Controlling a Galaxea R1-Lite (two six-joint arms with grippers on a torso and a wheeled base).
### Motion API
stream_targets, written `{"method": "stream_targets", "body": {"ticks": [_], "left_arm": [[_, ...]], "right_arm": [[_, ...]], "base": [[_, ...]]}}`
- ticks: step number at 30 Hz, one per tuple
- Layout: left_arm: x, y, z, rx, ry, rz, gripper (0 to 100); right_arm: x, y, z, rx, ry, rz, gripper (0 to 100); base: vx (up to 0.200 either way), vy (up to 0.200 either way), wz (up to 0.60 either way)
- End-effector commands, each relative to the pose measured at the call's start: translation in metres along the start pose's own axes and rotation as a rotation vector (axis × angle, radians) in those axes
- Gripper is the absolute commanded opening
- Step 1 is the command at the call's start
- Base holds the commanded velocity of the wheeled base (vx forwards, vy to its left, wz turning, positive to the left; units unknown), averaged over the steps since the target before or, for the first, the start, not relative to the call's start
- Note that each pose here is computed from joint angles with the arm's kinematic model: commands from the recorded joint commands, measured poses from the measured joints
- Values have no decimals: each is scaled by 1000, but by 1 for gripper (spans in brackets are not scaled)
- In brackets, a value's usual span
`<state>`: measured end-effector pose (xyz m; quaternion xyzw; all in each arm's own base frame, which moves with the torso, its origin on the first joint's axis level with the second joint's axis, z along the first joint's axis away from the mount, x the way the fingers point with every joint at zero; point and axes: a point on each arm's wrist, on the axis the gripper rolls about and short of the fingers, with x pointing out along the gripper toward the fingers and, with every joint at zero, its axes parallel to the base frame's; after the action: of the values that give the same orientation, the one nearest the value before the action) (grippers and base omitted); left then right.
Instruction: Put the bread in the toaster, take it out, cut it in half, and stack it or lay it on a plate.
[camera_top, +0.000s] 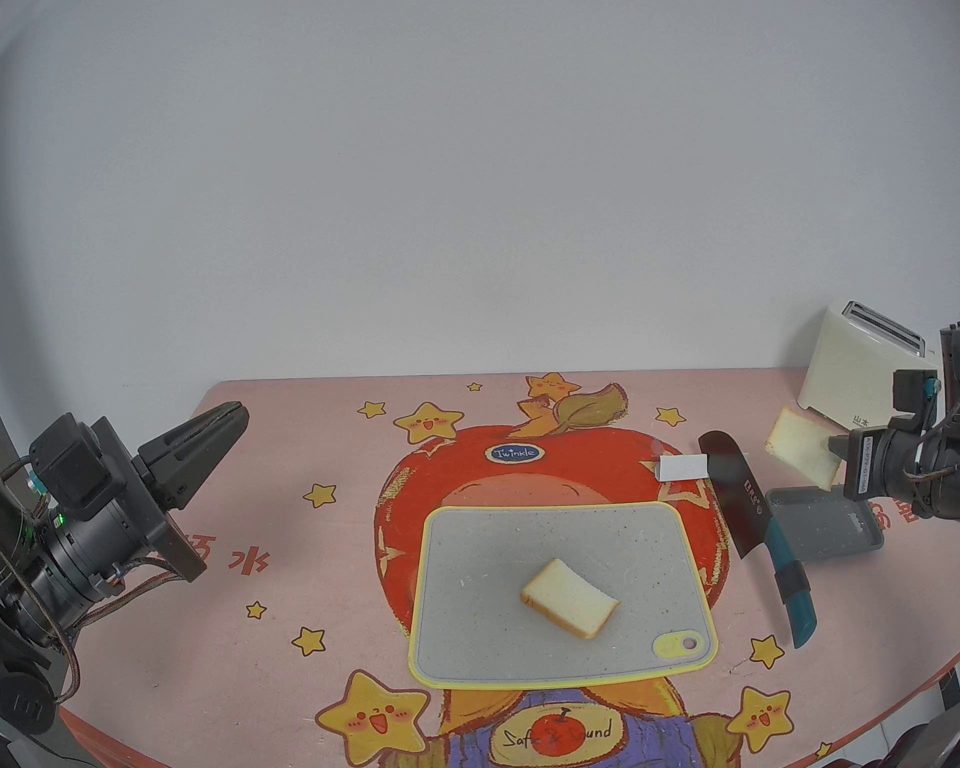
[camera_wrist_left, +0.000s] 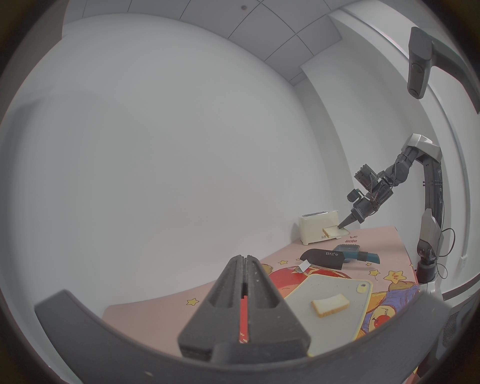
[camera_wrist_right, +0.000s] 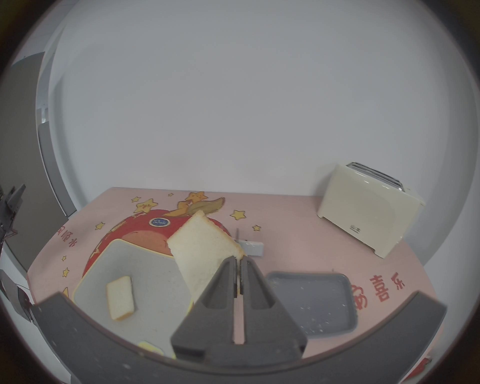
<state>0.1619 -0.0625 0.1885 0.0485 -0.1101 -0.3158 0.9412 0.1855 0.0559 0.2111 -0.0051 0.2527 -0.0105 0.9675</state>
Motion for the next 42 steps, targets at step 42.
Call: {"method": "stream_targets", "body": {"ticks": [42], "left_arm": [[-1, 0, 1, 18, -7, 1, 0]], "right_arm": [[50, -45, -31, 363, 195, -238, 0]], "base": [[0, 0, 0]]}}
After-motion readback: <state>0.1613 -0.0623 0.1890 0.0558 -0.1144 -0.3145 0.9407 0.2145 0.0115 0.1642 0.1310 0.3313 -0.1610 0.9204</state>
